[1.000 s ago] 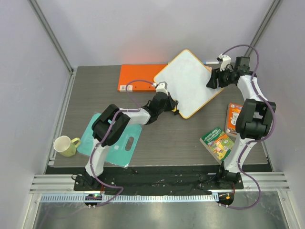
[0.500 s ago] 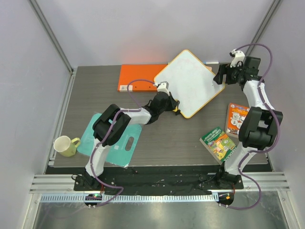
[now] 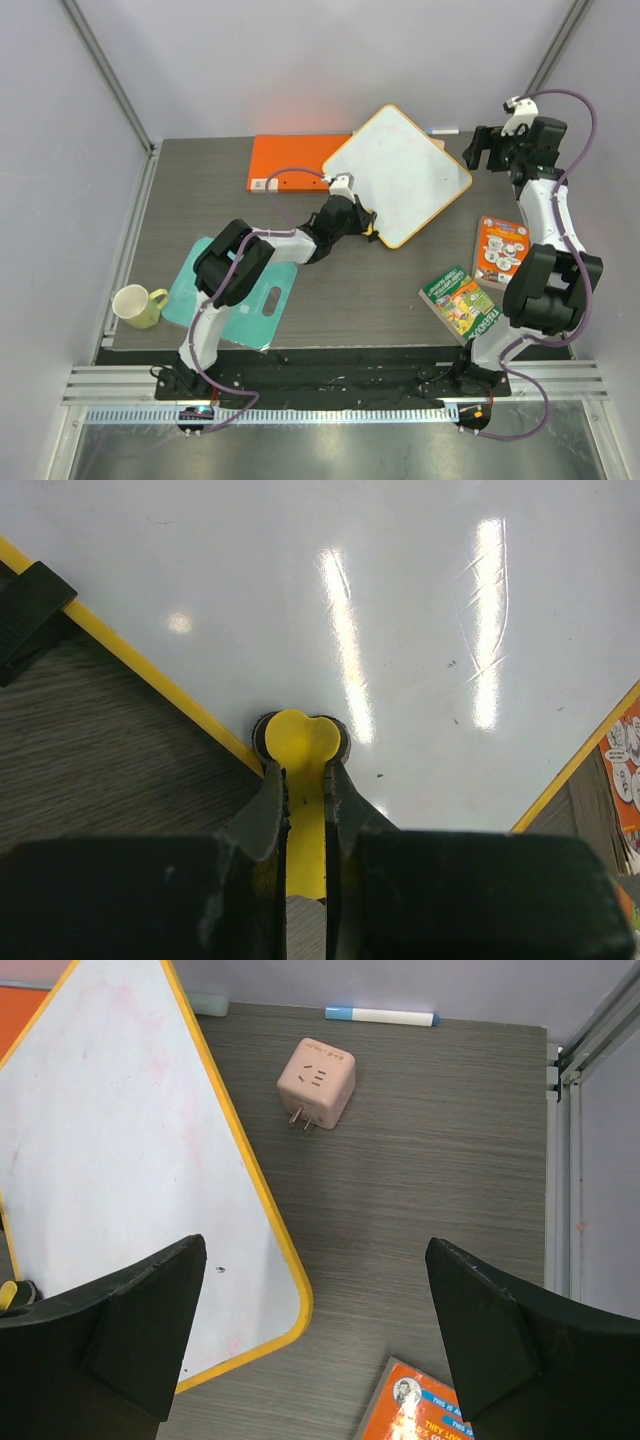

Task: Erase the whiteboard

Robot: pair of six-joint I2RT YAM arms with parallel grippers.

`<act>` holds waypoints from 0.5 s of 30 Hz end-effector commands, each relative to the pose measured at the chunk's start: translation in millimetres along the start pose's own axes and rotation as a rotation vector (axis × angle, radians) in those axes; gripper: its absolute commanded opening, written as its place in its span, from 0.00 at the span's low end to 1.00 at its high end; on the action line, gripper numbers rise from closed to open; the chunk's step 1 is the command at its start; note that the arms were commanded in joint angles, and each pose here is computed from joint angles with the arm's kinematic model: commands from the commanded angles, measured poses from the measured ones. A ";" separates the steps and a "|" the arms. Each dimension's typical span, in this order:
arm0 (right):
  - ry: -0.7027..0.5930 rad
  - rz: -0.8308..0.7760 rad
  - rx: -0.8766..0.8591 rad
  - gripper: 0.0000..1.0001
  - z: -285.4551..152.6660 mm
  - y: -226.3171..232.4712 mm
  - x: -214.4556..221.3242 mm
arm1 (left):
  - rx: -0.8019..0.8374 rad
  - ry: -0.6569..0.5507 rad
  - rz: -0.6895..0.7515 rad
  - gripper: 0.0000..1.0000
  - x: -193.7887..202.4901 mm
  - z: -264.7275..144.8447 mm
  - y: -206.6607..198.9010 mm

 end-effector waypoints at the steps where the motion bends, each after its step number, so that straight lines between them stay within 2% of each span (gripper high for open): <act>1: -0.104 -0.030 -0.011 0.98 -21.9 10.5 -27.4 | 0.042 0.079 0.064 0.00 18.6 -18.7 -14.0; 15: -0.095 -0.020 -0.052 1.00 -32.0 19.6 -27.1 | 0.010 -0.066 0.134 0.00 -25.2 -40.1 -21.6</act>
Point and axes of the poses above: each gripper's point midway between its finger pads, its own z axis out along the fingers, its own y axis along the line the jaws close on, x = y × z, the point moved 7 cm from there along -z, back along the fingers, and after that the axes turned 5 degrees about z, right-handed, at the moved point
